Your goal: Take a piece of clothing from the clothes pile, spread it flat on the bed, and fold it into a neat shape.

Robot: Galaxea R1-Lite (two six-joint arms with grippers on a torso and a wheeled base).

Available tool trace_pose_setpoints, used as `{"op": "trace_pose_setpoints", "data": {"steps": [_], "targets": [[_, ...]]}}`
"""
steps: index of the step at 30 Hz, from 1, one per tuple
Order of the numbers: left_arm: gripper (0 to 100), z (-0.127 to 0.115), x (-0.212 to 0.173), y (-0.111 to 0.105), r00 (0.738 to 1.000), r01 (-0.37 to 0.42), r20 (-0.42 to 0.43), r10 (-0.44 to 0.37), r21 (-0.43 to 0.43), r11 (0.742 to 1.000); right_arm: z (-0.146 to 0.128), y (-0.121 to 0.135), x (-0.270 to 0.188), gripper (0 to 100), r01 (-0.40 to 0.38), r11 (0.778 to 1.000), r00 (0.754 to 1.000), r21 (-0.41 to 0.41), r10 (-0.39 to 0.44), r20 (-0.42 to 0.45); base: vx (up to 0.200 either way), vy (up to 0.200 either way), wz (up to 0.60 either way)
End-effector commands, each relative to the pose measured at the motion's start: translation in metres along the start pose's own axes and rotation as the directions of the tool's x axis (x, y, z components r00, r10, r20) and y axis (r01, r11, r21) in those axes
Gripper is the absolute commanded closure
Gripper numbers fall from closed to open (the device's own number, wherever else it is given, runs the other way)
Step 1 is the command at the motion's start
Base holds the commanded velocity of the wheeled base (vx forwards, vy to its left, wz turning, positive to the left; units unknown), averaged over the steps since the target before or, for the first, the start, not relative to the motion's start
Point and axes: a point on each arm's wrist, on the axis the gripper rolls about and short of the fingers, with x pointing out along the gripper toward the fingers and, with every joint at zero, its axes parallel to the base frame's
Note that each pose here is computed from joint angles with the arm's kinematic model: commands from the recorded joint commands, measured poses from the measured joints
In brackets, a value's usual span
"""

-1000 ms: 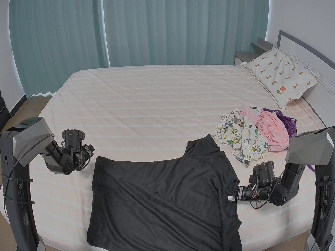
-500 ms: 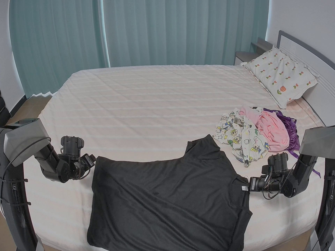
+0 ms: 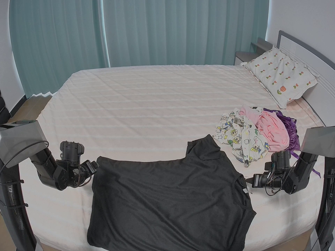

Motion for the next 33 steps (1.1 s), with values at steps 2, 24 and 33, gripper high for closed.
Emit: {"op": "trace_pose_setpoints", "data": {"steps": [2, 24, 33], "targets": [[0, -0.006, -0.021, 0.002, 0.999, 0.023, -0.027, -0.023, 0.008, 1.0, 0.003, -0.002, -0.003, 0, -0.001, 1.0, 1.0, 0.028, 0.001, 0.014, 0.0, 0.0, 0.0], [0, -0.09, -0.098, 0.045, 0.973, 0.084, -0.209, -0.098, -0.076, 0.994, -0.04, 0.035, -0.075, 0, -0.131, 0.868, 0.991, 0.479, 0.118, 0.056, -0.1, 0.0, 0.0], [0, -0.109, -0.107, 0.052, 0.956, 0.051, -0.286, -0.065, -0.055, 0.997, -0.055, 0.03, -0.074, 0, -0.145, 0.82, 0.989, 0.554, 0.123, 0.077, -0.2, 0.0, 0.0]]}}
